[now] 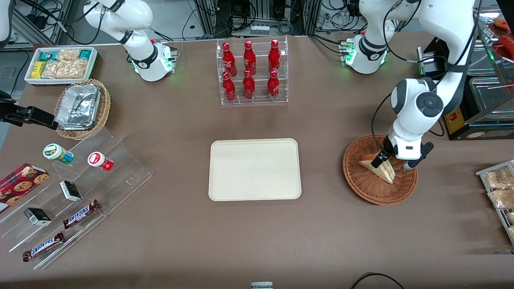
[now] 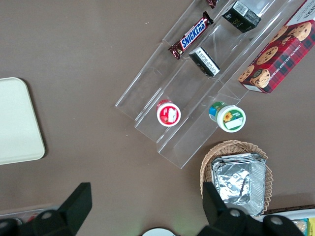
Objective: Place sandwich from basket to tray
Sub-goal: 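Lower the left gripper into the basket and grasp the wrapped sandwich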
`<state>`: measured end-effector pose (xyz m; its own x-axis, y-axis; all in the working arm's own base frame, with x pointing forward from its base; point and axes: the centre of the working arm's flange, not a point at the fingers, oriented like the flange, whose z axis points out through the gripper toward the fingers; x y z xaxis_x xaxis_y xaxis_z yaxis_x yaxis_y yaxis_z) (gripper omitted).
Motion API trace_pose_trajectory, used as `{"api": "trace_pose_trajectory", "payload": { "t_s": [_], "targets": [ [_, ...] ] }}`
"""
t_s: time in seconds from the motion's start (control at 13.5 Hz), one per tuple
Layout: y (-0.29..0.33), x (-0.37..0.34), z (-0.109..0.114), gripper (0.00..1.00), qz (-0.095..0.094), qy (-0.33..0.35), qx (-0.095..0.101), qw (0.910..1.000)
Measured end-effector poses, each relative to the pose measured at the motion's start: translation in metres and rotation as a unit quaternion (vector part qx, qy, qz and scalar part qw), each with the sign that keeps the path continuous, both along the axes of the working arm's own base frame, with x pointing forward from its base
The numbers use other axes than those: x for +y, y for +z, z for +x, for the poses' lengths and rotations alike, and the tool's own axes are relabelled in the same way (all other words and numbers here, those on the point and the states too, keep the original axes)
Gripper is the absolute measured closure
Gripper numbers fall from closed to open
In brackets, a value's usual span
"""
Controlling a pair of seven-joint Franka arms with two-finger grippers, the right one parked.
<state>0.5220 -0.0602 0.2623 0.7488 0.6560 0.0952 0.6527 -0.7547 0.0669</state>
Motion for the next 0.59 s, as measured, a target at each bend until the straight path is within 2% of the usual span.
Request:
{"api": "trace_pose_trajectory", "payload": {
  "t_s": [0.07,0.37,0.59],
  "targets": [
    [-0.0056,-0.0001,0.0005,0.04,-0.001,0.007,-0.001,1.0000],
    [-0.0152,-0.0003,0.0007,0.51,-0.002,0.020,0.001,0.9998],
    [-0.0095,-0.0034,0.0049,0.76,-0.003,0.017,-0.006,0.9998]
  ]
}}
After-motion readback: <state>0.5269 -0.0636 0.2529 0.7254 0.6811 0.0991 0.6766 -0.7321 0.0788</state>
